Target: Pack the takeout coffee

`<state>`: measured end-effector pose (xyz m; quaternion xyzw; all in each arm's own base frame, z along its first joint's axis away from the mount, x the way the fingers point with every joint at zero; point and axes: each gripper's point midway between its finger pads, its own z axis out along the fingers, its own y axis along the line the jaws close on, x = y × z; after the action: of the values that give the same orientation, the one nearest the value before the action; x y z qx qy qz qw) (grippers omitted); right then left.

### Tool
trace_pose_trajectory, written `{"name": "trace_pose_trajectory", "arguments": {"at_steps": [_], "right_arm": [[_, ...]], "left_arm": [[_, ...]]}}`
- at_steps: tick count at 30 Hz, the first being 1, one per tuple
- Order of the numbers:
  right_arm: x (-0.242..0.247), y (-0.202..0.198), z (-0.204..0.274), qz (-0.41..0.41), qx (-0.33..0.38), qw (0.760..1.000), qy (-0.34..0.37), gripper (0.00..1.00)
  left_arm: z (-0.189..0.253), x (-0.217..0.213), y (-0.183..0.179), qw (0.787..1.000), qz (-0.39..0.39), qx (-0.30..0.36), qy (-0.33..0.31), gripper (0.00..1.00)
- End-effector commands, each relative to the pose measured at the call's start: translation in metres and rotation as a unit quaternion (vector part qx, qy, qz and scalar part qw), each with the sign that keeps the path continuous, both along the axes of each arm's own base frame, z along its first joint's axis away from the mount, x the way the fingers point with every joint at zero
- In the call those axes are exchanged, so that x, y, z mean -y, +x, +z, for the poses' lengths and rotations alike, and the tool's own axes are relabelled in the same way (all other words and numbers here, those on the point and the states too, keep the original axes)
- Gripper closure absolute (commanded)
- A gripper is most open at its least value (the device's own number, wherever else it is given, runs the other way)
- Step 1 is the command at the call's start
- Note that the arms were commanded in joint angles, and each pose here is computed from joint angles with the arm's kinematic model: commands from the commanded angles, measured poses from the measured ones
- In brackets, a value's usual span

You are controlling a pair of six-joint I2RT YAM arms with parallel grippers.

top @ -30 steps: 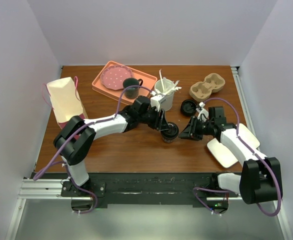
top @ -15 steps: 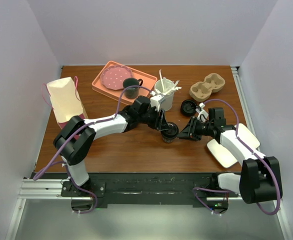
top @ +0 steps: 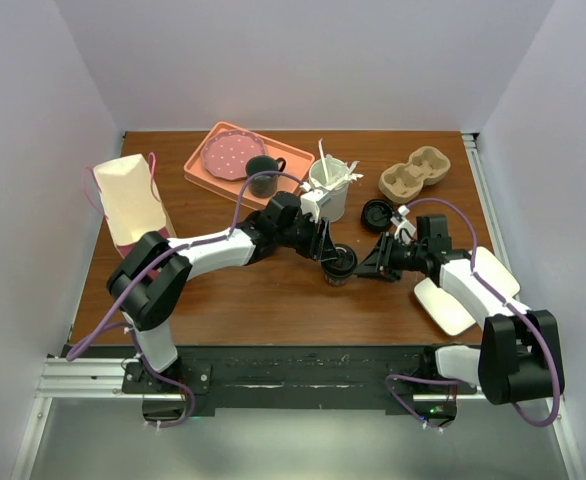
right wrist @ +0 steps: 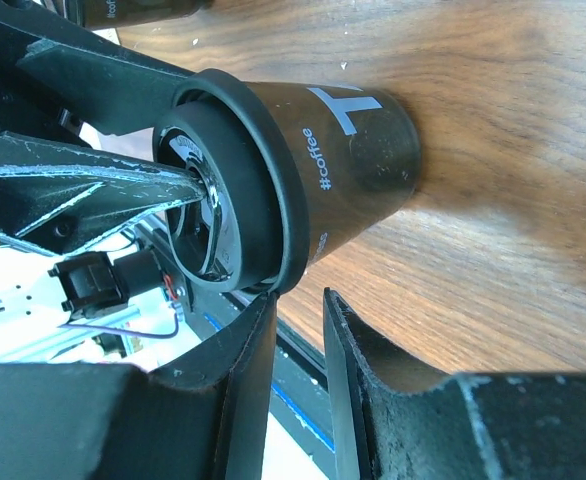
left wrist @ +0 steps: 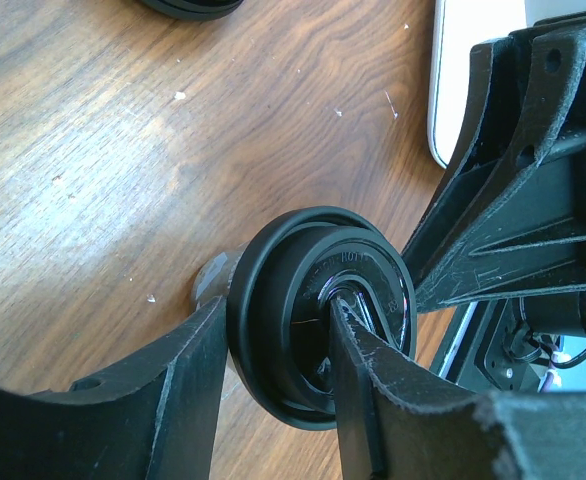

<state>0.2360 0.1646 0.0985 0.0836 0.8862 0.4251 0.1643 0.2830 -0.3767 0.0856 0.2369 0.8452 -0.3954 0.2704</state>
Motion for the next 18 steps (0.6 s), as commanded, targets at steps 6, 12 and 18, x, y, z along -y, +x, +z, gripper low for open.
{"name": "trace_pose_trajectory", "arguments": {"at_steps": [6,12,18], "right_arm": [[-0.012,0.008,0.008,0.01,0.019,1.0,0.023,0.7],[-0.012,0.01,0.002,0.006,0.014,1.0,0.02,0.7],[-0.006,0.009,-0.012,-0.005,0.002,1.0,-0.014,0.73]], "left_arm": [[-0.143,-0.112,-0.092,0.944,-0.002,-0.179,0.277,0.53],[-0.143,-0.113,-0.092,0.944,-0.002,-0.178,0.278,0.54],[-0.144,-0.114,-0.094,0.943,-0.001,-0.182,0.278,0.54]]}}
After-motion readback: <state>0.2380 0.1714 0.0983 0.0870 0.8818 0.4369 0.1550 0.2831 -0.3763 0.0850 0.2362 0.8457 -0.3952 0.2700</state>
